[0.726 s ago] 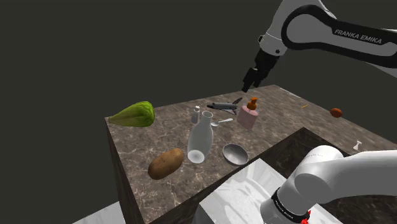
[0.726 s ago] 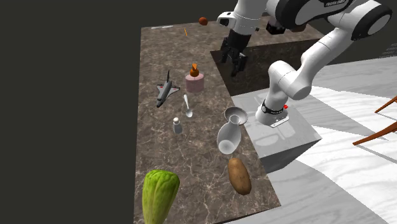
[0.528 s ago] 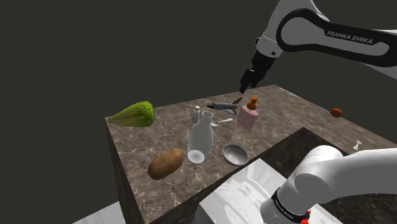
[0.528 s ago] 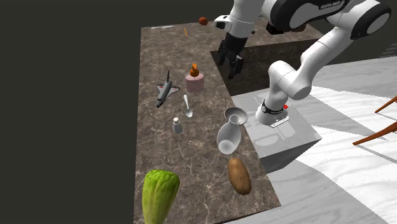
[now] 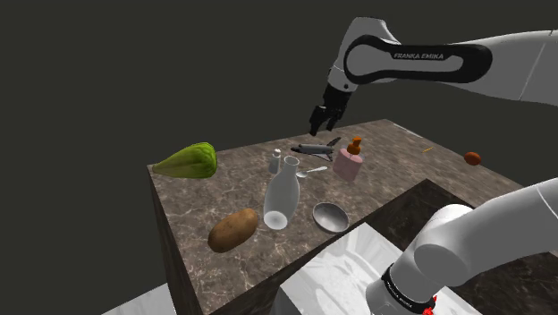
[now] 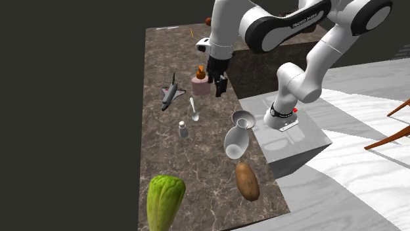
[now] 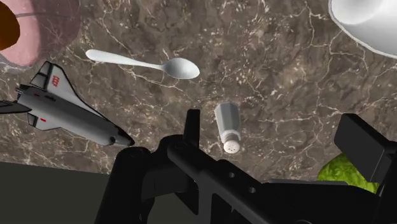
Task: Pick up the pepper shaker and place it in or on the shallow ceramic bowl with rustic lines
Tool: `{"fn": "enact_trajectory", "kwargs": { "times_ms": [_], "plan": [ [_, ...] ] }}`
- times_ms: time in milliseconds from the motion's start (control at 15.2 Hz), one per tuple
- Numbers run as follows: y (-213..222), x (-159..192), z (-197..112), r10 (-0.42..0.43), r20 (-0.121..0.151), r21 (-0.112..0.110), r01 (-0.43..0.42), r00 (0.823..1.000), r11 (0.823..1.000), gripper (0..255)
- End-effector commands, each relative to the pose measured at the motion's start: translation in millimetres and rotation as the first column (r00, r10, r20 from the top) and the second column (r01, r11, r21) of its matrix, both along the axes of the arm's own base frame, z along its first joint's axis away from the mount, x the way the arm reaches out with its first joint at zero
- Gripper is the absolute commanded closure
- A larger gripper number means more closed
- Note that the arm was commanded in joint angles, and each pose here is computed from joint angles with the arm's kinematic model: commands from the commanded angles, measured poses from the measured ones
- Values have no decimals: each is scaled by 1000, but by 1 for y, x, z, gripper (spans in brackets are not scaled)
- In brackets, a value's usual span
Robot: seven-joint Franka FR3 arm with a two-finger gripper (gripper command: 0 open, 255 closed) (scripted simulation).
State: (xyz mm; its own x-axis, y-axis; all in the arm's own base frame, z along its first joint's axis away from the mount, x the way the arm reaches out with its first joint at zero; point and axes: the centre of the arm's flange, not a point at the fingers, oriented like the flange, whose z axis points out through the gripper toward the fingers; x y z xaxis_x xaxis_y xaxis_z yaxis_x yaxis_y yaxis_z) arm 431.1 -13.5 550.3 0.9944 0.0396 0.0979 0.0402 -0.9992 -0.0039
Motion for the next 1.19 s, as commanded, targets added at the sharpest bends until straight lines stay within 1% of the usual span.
{"fn": "enact_trajectory", "kwargs": {
  "times_ms": [0, 924, 1122],
  "plan": [
    [-3, 24, -20, -4, -10, 10, 4, 1000, 1000, 0],
    [-5, 172, -143, -26, -82, 86, 33, 996, 996, 0],
    [-4, 174, -156, -26, -84, 87, 34, 996, 996, 0]
  ]
}}
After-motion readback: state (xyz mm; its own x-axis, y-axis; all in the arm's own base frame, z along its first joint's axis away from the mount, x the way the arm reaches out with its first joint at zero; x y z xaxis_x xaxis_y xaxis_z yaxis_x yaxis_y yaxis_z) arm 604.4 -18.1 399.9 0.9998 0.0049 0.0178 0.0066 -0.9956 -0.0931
